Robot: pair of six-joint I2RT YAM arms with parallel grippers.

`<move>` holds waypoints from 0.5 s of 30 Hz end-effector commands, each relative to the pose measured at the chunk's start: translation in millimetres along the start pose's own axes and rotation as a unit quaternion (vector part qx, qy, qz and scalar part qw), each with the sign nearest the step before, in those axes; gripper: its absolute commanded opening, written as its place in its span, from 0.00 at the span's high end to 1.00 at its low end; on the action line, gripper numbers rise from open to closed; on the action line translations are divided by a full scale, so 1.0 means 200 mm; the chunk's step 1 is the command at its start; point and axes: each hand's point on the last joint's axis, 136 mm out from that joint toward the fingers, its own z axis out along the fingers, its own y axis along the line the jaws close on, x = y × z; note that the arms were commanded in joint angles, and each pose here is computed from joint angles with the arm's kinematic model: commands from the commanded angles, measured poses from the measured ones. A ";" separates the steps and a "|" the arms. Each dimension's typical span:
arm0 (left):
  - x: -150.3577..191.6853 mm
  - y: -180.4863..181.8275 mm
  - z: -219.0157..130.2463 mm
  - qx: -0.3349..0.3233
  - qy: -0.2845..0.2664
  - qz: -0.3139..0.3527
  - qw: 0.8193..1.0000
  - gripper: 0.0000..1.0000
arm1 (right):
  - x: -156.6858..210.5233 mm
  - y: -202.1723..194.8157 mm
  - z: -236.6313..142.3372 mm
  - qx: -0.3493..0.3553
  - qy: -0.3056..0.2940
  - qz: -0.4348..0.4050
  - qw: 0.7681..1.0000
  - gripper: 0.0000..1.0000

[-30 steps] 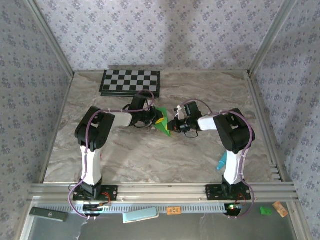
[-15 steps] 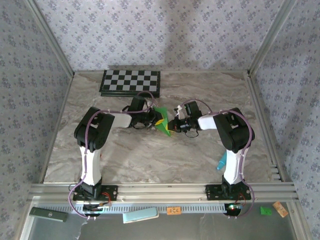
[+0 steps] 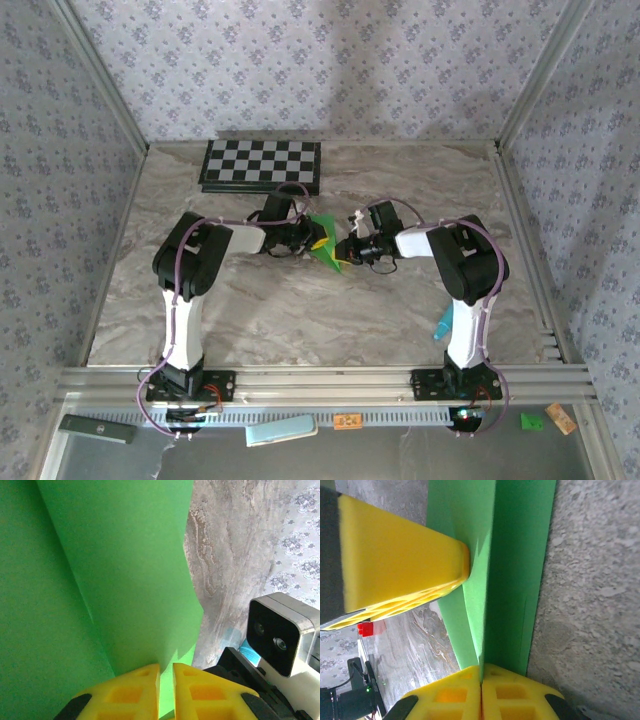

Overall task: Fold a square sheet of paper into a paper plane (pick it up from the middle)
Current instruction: Fourth fold the wing at the center of the table.

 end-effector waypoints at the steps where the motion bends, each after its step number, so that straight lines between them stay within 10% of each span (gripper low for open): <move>1: 0.00 0.01 0.03 -0.005 0.008 0.006 1.000 0.86 | 0.11 -0.30 -0.02 0.097 0.020 0.068 0.993 0.89; 15: 0.01 0.08 0.04 -0.030 0.010 -0.005 0.999 0.86 | 0.08 -0.20 -0.05 0.077 0.022 0.061 0.995 0.84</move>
